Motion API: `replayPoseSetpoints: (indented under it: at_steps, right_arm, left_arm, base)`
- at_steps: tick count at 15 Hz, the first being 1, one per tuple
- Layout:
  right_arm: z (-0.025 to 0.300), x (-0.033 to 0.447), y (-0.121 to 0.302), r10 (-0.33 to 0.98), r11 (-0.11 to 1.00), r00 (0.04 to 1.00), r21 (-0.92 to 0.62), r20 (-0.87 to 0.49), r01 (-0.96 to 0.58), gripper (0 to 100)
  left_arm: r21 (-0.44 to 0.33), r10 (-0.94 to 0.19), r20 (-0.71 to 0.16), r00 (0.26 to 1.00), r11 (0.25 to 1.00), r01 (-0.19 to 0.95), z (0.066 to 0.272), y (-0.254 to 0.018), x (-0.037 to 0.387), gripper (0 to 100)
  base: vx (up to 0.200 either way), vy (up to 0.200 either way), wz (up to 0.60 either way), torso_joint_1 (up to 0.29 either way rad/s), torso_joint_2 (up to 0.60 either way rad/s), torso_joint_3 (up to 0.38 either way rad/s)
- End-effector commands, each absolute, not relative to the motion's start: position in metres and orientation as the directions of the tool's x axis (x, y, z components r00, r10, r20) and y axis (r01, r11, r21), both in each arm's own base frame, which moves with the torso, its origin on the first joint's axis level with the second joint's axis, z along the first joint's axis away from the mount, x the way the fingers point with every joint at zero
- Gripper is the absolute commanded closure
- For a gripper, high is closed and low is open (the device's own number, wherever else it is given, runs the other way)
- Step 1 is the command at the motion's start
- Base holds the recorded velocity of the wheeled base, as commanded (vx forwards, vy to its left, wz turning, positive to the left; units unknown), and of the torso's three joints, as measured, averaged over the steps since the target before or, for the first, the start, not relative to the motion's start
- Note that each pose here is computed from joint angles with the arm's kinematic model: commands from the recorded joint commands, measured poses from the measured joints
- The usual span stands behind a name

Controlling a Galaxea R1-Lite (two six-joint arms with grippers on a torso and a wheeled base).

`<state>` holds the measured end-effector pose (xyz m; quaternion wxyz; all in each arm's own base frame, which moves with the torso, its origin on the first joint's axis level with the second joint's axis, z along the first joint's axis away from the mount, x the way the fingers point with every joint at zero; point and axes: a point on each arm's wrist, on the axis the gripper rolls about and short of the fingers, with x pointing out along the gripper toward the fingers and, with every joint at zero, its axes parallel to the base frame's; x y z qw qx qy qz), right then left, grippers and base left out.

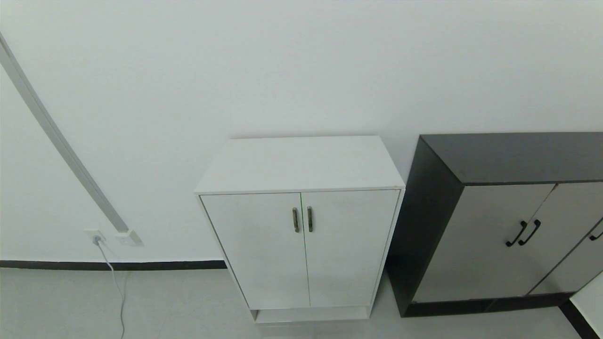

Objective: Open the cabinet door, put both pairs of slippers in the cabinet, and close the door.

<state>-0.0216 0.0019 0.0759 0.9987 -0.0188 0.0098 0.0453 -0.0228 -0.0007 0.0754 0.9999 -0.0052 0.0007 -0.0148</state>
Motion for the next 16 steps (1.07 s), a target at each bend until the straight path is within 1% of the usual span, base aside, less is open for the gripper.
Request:
replayPoseSetpoints:
  at_steps: [1,4,7,16]
  right_arm:
    - [0.075,-0.0228,0.0018,0.084,0.996,0.996,-0.035,-0.006,-0.084,100]
    - [0.0757,-0.0227,0.0006,0.028,0.999,1.0,0.026,0.0,-0.028,100]
    - [0.076,-0.0228,-0.0006,-0.026,0.999,1.0,0.046,0.005,0.026,100]
    - [0.076,-0.0228,-0.0006,-0.026,0.999,1.0,0.046,0.005,0.026,100]
  left_arm:
    - [-0.011,-0.029,0.0,1.0,1.0,0.029,0.0757,-0.0007,-0.0229,100]
    - [-0.011,-0.029,0.0,1.0,1.0,0.029,0.0757,-0.0007,-0.0229,100]
    - [-0.011,-0.029,0.0,1.0,1.0,0.029,0.0757,-0.0007,-0.0229,100]
    - [-0.006,-0.029,0.0,1.0,1.0,0.029,0.0757,-0.0007,-0.0229,100]
  base:
    - [0.0,0.0,0.0,0.0,0.0,0.0]
    - [0.0,0.0,0.0,0.0,0.0,0.0]
    - [0.0,0.0,0.0,0.0,0.0,0.0]
    - [0.0,0.0,0.0,0.0,0.0,0.0]
